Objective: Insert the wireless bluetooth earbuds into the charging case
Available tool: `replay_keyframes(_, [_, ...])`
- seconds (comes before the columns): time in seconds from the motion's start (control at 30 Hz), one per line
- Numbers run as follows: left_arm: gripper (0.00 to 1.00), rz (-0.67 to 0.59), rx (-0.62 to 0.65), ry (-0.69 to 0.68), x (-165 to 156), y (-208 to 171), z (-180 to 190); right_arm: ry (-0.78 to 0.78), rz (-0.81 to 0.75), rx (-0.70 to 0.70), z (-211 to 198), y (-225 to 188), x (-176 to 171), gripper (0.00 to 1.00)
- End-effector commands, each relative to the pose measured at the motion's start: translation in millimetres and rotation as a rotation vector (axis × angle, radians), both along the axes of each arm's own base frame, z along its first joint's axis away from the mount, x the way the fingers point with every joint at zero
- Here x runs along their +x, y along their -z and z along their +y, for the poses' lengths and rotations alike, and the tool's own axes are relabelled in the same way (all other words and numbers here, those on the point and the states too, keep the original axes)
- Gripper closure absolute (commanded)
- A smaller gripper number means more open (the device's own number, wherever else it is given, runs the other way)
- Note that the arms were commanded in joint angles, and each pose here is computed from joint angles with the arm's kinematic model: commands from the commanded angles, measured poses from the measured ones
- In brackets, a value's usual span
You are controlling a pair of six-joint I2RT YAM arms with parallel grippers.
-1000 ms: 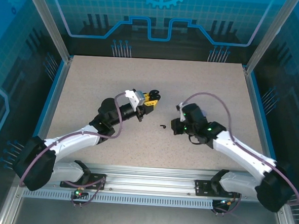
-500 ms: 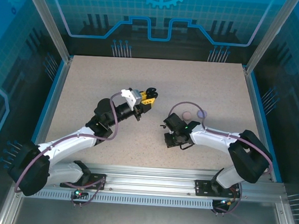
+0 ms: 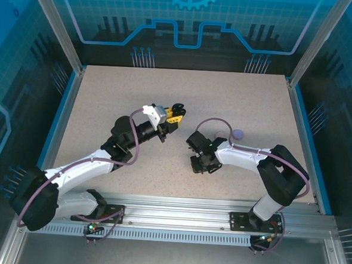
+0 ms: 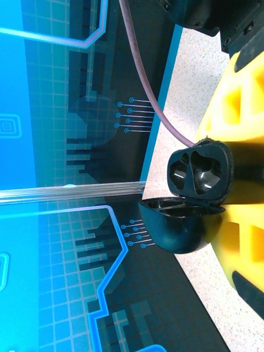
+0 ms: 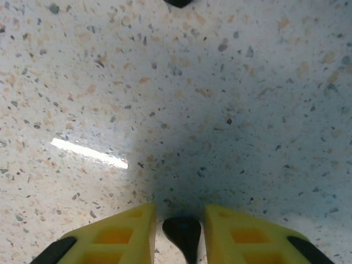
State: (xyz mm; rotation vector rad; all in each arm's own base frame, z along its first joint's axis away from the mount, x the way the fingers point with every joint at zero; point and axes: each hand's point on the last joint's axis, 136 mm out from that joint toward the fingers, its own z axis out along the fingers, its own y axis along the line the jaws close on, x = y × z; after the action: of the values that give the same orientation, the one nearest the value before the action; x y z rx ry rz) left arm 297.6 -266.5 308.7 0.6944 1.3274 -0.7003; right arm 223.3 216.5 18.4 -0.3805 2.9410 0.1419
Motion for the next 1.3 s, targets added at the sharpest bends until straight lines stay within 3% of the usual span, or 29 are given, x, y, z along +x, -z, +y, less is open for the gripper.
replay_keyframes(0.0, [1.0, -0.009, -0.007, -0.017, 3, -1, 4, 0.025, 0.051, -0.041, -2, -2, -6, 0.7])
replay_keyframes(0.6, [1.0, -0.013, -0.004, -0.017, 2, 0, 4, -0.061, 0.073, -0.059, -3, -6, -11, 0.68])
replay_keyframes(1.27, [1.0, -0.006, -0.005, -0.015, 1, 0, 5, -0.064, 0.091, -0.08, -1, 7, -5, 0.73])
